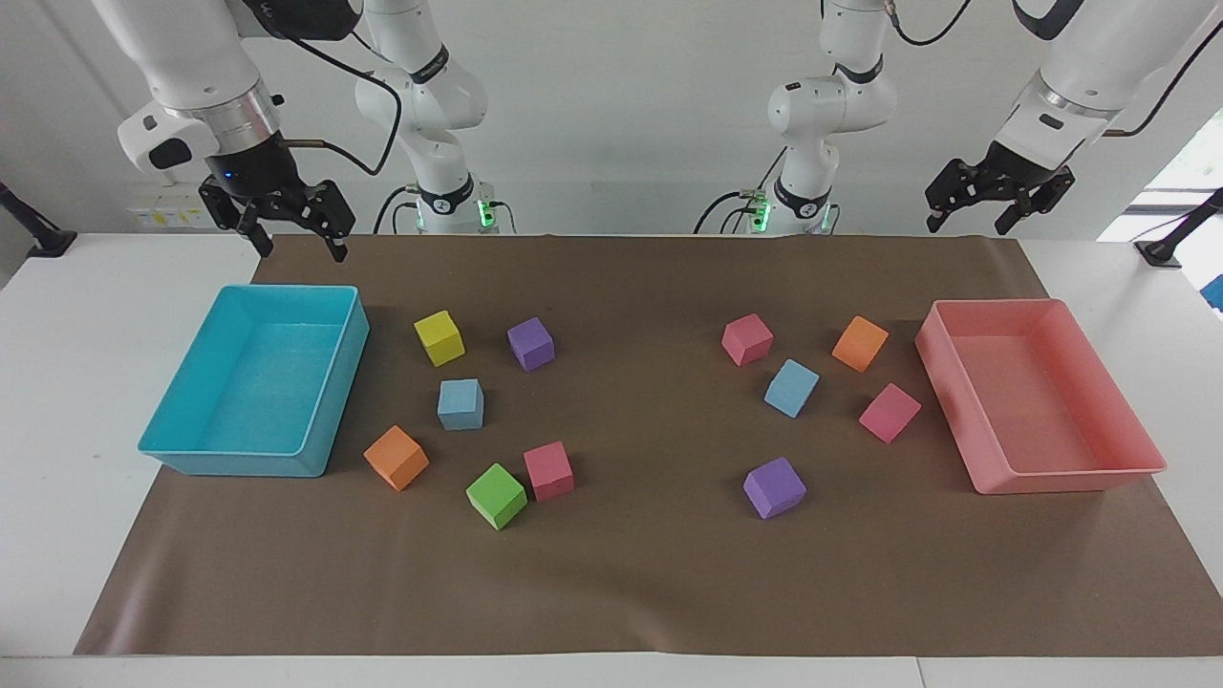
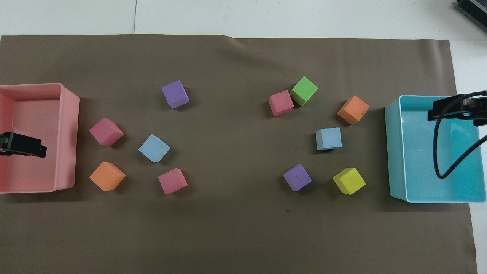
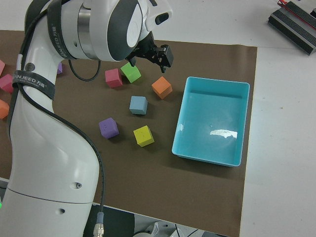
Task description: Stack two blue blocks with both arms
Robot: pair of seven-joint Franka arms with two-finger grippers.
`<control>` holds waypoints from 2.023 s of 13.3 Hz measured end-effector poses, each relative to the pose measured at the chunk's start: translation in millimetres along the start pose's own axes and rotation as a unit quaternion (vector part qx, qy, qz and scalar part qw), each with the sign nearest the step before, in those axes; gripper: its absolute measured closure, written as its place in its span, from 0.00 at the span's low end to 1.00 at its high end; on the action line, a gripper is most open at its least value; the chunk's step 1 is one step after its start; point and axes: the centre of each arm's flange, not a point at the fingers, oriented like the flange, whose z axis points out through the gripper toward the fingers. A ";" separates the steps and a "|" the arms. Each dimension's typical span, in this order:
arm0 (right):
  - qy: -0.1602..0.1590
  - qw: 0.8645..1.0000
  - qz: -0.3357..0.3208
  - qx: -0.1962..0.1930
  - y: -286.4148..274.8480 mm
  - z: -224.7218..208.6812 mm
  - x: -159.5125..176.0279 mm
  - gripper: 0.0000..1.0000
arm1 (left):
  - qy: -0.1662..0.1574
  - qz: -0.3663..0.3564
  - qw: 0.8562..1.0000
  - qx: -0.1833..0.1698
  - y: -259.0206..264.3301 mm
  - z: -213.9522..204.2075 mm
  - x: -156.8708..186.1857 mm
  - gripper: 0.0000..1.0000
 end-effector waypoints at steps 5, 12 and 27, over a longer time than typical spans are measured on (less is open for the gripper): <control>0.000 1.000 0.000 0.000 0.5 -0.2 -0.1 0.00 | 0.000 0.000 1.000 0.000 0.2 0.0 0.0 0.00; -0.001 1.000 0.003 -0.001 3.6 0.7 -0.4 0.00 | 0.000 0.000 1.000 0.000 0.4 0.0 0.0 0.00; -0.004 1.000 0.007 -0.002 6.2 2.5 -4.8 0.00 | 0.000 0.000 1.000 0.000 0.4 0.0 0.0 0.00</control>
